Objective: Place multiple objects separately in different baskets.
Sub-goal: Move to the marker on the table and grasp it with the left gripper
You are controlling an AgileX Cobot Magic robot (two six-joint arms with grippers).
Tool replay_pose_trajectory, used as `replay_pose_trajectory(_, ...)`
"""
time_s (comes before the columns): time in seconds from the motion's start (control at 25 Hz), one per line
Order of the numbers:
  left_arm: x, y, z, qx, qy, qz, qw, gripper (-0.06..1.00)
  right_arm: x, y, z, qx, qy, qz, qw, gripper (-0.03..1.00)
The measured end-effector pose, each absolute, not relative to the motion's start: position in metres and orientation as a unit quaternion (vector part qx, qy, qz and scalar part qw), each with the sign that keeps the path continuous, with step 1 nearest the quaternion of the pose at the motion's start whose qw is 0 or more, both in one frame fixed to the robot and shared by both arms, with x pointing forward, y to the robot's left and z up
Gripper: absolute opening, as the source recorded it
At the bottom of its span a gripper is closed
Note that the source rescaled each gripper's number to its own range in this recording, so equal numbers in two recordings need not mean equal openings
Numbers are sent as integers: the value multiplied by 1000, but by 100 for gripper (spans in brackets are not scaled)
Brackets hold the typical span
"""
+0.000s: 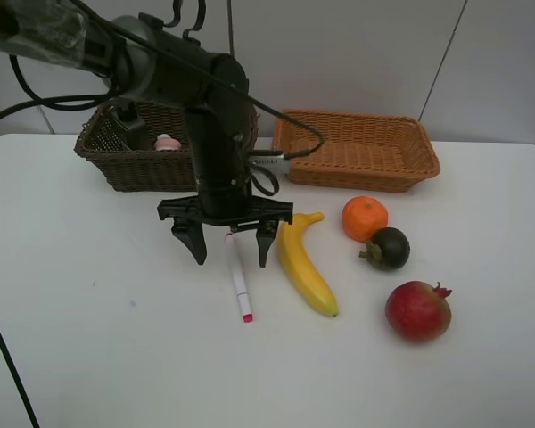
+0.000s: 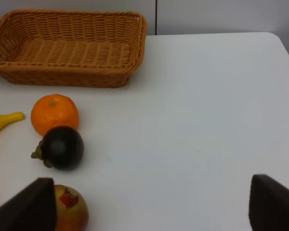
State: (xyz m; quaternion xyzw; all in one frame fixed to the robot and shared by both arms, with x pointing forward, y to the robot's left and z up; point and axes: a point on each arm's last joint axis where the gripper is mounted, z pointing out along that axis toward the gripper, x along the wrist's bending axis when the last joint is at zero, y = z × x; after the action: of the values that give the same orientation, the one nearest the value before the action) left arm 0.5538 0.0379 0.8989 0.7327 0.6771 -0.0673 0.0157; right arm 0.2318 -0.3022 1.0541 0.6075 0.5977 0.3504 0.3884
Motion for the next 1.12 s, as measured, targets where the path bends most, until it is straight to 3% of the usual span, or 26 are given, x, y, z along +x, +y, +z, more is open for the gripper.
replay_pose_trajectory(0.4,560,38,858,728,683,-49,9,94,232,-302,1054,608,598,350,388,80)
replay_pose_trajectory(0.6,560,38,855,731,681,-45,5,90,232,-302,1054,608,598,350,388,80)
replay_pose_trajectory(0.68,560,39,855,733,679,-43,-1,77,232,-302,1054,608,598,350,388,80)
replay_pose_trajectory(0.88,557,41,854,740,670,-51,-19,4,232,-302,1054,608,598,350,388,80)
replay_pose_trajectory(0.92,556,41,855,744,665,-52,-21,0,232,-302,1054,608,598,350,388,80)
replay_pose_trajectory(1.12,558,40,864,763,643,-59,-37,1,232,-302,1054,608,598,351,388,80)
